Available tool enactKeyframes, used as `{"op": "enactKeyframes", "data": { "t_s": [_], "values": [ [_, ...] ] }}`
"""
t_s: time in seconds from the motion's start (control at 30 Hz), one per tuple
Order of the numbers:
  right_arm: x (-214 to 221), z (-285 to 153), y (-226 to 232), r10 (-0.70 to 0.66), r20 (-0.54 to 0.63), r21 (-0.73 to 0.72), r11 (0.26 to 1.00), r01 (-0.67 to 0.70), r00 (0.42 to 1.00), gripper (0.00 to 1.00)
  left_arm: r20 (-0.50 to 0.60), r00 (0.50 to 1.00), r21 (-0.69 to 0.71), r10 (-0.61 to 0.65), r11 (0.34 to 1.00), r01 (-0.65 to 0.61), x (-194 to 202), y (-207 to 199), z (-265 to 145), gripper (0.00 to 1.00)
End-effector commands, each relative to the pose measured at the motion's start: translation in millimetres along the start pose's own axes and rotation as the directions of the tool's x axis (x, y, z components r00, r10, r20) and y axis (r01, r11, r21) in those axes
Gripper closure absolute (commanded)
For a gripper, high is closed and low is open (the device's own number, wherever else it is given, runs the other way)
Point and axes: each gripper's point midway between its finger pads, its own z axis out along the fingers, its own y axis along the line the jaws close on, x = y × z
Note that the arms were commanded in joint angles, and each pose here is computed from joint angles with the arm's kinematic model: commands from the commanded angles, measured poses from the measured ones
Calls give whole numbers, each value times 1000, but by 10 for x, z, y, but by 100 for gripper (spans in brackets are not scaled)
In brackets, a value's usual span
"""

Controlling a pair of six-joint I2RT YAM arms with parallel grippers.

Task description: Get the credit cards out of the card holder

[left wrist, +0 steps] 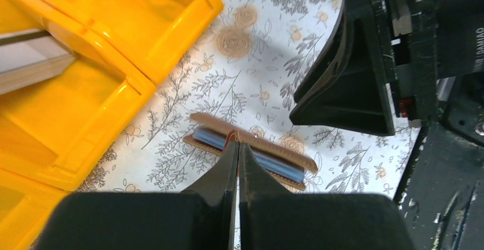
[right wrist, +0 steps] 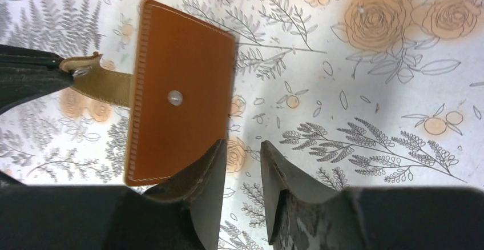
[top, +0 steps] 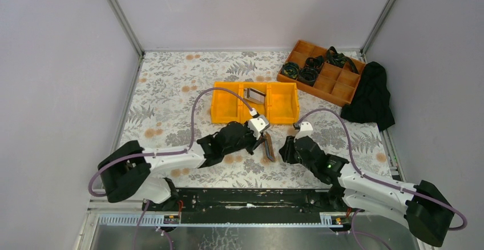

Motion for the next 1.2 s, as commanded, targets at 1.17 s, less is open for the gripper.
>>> {"op": "enactKeyframes", "data": {
  "t_s": [1.17],
  "values": [
    [-213,301,1182,-102,-19,-247,964,94,995,70,162,980,-104,-113,986,131,-175,78,-629,100]
  ]
}}
